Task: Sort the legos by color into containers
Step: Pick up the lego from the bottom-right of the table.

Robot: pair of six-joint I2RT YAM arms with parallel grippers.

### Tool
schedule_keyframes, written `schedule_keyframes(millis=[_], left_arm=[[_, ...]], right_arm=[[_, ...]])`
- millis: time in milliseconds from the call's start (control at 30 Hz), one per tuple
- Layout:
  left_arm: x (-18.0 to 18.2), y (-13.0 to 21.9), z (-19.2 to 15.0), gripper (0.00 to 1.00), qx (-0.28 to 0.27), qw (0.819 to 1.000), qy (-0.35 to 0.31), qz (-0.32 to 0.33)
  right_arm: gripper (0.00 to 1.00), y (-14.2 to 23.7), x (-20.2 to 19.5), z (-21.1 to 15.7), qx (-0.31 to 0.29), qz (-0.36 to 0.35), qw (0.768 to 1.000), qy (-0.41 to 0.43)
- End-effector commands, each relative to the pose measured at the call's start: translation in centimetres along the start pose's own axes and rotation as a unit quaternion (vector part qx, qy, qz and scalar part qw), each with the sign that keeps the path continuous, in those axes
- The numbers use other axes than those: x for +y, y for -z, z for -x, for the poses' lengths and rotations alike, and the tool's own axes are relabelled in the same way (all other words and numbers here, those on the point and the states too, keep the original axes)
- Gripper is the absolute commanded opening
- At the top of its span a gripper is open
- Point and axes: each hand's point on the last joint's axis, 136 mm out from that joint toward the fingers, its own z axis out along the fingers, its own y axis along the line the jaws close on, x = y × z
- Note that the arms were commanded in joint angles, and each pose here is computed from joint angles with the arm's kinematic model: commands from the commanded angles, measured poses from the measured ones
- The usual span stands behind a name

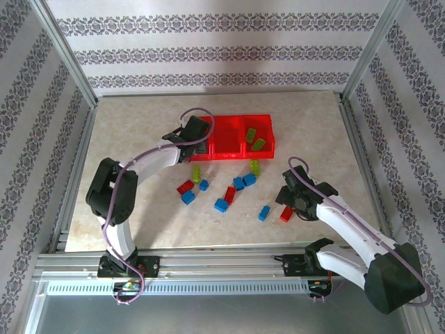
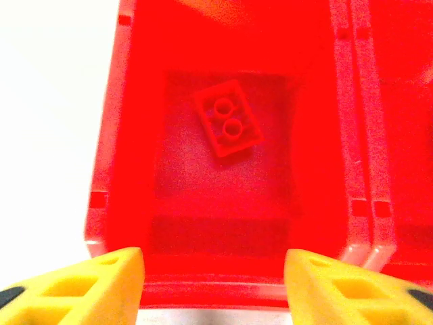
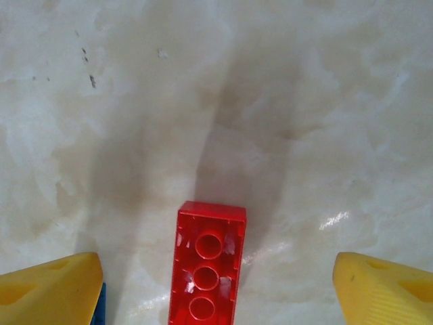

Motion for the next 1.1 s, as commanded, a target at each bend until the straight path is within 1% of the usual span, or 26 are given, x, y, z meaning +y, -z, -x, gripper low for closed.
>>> schedule_keyframes(millis=[0, 67, 133, 267, 333, 667, 867, 1067], left_arm=[[-0.2, 2.2, 1.4, 0.62, -0.039, 0.999, 0.016, -0.018], [0.0, 3.0, 1.7, 0.66, -0.052, 0.998, 0.019, -0.023], [0.2, 3.9, 2.1, 0.72, -0.066, 0.997, 0.021, -0.027], [1.1, 5.3, 2.5, 0.88, -0.092, 0.995, 0.026, -0.025], [1.7, 5.7, 2.5, 1.00, -0.102, 0.994, 0.027, -0.018], [4.5, 6.9, 2.2, 1.00, -0.127, 0.991, 0.031, 0.023], [5.5, 6.9, 1.8, 1.00, -0.126, 0.991, 0.037, 0.034], [6.4, 6.9, 1.5, 1.00, -0.124, 0.990, 0.043, 0.041]], right_arm=[[0.85, -0.4, -1.2, -2.1, 0.034, -0.015, 0.999, -0.004], [0.83, -0.5, -1.3, -2.6, 0.040, -0.015, 0.999, -0.006], [0.82, -0.6, -1.2, -2.8, 0.042, -0.012, 0.999, -0.008], [0.80, -0.8, -0.6, -2.9, 0.047, 0.000, 0.999, -0.010], [0.79, -0.9, -0.4, -2.9, 0.049, 0.000, 0.999, -0.009], [0.72, -2.1, 0.1, -3.2, 0.064, -0.012, 0.998, -0.007], [0.61, -2.8, 0.9, -3.1, 0.068, -0.005, 0.998, -0.010], [0.56, -3.6, 1.4, -3.3, 0.081, -0.006, 0.997, -0.009]])
